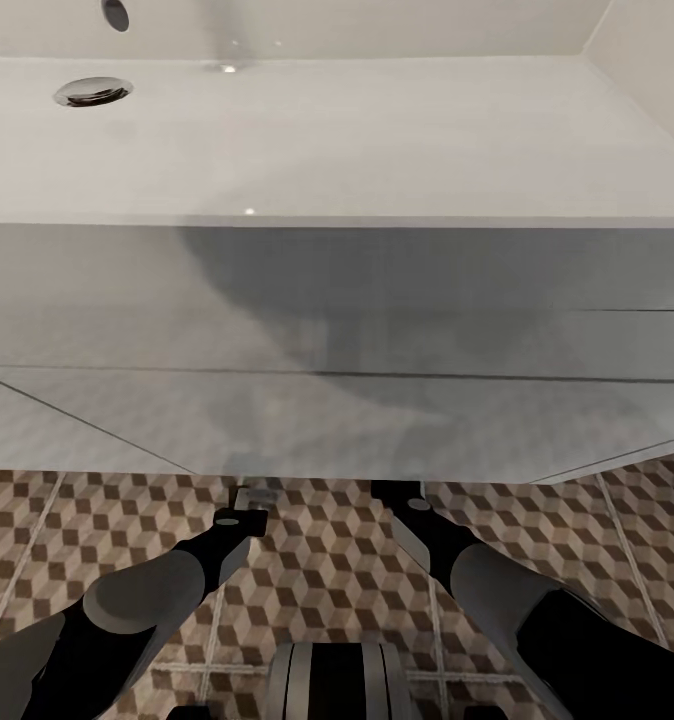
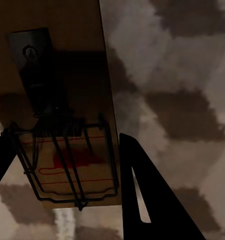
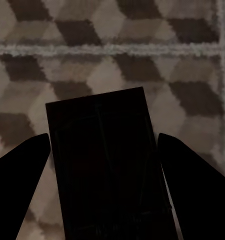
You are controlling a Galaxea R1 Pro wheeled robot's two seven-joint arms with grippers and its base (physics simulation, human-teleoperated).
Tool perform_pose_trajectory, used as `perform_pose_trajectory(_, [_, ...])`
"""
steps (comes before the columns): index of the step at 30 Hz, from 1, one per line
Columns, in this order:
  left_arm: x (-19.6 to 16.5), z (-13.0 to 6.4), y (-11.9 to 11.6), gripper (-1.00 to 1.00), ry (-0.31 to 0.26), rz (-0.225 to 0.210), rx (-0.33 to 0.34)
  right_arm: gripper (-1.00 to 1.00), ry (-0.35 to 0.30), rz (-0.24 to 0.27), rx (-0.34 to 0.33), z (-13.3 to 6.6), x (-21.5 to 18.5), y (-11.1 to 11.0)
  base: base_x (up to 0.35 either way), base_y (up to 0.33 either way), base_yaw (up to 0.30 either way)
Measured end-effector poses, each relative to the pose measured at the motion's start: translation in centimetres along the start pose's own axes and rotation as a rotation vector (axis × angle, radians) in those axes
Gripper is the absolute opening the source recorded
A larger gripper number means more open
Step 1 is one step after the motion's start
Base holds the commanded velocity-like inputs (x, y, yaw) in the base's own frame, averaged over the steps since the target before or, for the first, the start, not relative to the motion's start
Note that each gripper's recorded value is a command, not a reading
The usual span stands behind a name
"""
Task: Take the four mousetraps from the cabinet in the bathroom and place them on the bathroom floor. Make sure all four end up on the same floor surface, and ensure that at least two of them are either under or directly next to the same bathroom sink.
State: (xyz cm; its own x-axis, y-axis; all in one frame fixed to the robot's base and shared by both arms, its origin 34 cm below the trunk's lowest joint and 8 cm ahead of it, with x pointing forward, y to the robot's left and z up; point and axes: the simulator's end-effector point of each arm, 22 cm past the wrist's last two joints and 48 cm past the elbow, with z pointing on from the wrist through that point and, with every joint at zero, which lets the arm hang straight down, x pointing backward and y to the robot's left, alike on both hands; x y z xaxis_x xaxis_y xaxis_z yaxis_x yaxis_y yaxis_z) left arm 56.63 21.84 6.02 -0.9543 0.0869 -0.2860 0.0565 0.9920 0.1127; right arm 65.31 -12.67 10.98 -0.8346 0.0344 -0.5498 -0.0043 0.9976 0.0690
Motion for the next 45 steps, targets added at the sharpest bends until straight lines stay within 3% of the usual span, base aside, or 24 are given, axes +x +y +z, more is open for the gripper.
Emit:
perform_pose_trajectory(6, [0.0,0.0,0.1,-1.0,-0.001,0.0,-0.001,-1.0,-0.009,0.003,0.005,0.0,-0.2,-0.1,0.0,0.0,0.0])
perform_pose_trajectory(11, [0.0,0.0,0.0,-1.0,-0.002,0.0,0.002,-1.0,-0.061,0.019,0.062,-0.1,-1.3,-1.1,0.0,0.0,0.0])
perform_pose_trajectory(16, [-0.3,0.0,0.5,-1.0,-0.007,-0.002,-0.009,-1.0,-0.07,0.023,0.073,-0.2,-1.5,-1.2,0.0,0.0,0.0])
perform_pose_trajectory(21, [-4.9,0.0,1.1,-1.0,-0.061,-0.01,-0.019,-1.0,-0.071,0.023,0.075,-0.2,-1.5,-1.2,0.0,0.0,0.0])
perform_pose_trajectory(29, [-9.4,-0.4,1.4,-1.0,-0.11,-0.02,-0.021,-1.0,-0.071,0.022,0.074,-0.2,-1.5,-1.2,0.0,0.0,0.0])
perform_pose_trajectory(31, [-9.9,-0.5,1.4,-1.0,-0.099,-0.022,-0.021,-1.0,-0.071,0.022,0.074,-0.2,-1.5,-1.2,0.0,0.0,0.0])
perform_pose_trajectory(35, [-8.9,-0.4,1.3,-1.0,-0.026,-0.021,-0.017,-1.0,-0.071,0.022,0.073,-0.2,-1.5,-1.1,0.0,0.0,0.0])
perform_pose_trajectory(45, [-8.7,-0.5,1.2,-1.0,-0.016,-0.014,-0.014,-1.0,-0.069,0.023,0.078,-0.2,-1.5,-1.2,0.0,0.0,0.0])
